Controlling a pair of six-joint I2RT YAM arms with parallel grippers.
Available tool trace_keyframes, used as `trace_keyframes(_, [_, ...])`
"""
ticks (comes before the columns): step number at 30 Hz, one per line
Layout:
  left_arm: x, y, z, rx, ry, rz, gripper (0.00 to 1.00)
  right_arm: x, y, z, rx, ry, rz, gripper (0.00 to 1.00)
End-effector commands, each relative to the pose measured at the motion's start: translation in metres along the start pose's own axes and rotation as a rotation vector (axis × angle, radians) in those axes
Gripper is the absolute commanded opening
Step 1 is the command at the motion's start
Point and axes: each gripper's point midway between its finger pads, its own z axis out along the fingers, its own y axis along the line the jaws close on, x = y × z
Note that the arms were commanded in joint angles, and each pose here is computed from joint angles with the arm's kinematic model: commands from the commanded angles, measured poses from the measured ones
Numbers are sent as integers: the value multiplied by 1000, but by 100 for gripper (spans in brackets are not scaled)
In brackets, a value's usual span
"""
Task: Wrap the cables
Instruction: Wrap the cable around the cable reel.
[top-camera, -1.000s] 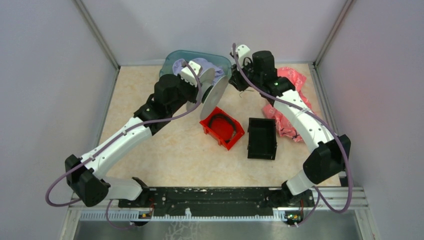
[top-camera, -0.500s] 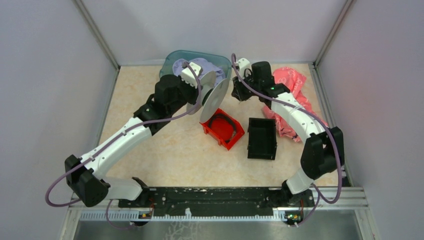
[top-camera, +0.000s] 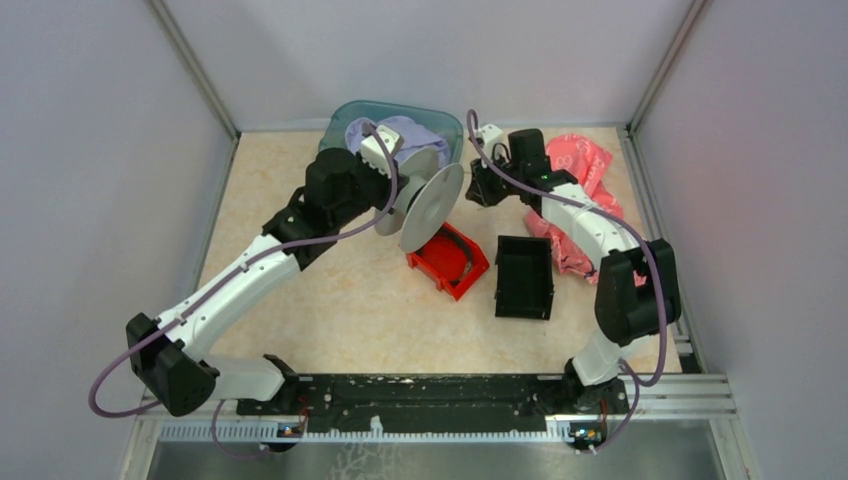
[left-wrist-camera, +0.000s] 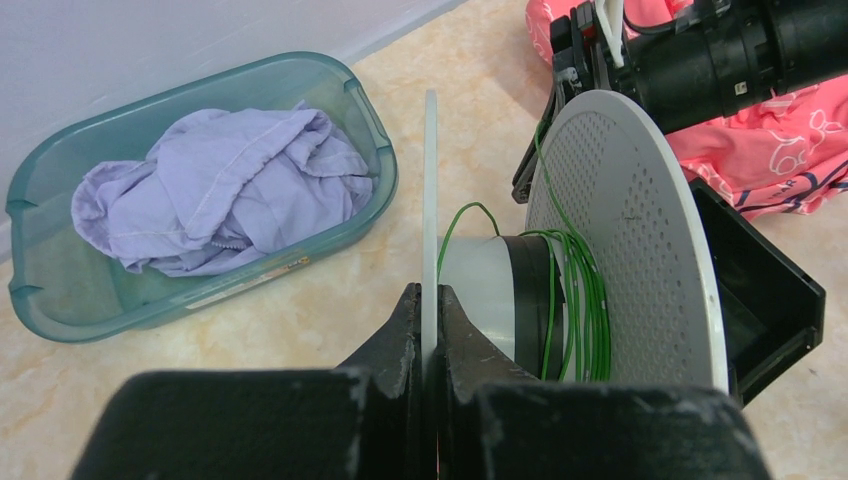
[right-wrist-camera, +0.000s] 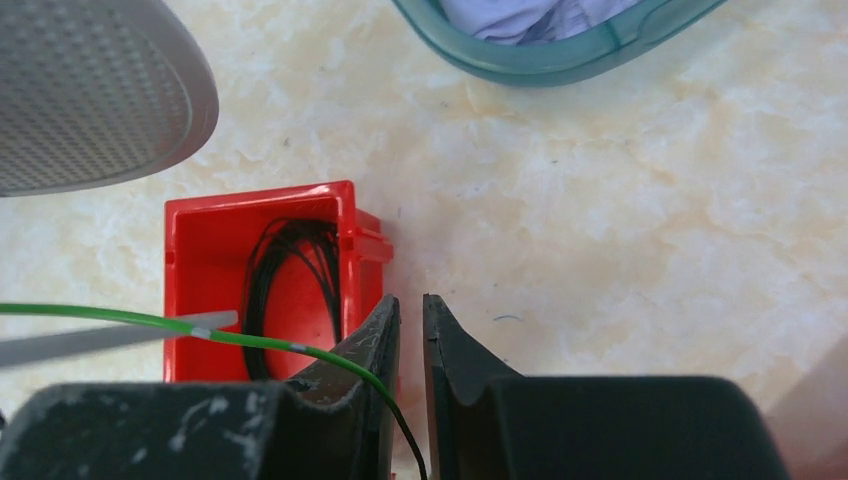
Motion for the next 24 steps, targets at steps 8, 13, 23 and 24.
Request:
trace_keyframes(8, [-64,4,-14,22,-148,-127,0,1,36,-1,-236,-96,31,30])
trace_keyframes(13, [-64,13,-13,3,-148,-175,0,9,36,0,-239,-85,43,36])
trace_keyframes(23, [-64,32,-8,-21,-136,-309,0,12,51,0,-312,-127,99,29])
trace_keyframes(24, [-64,32,-7,-22,-134,-317,0,13,52,0,-320,-130,100,28])
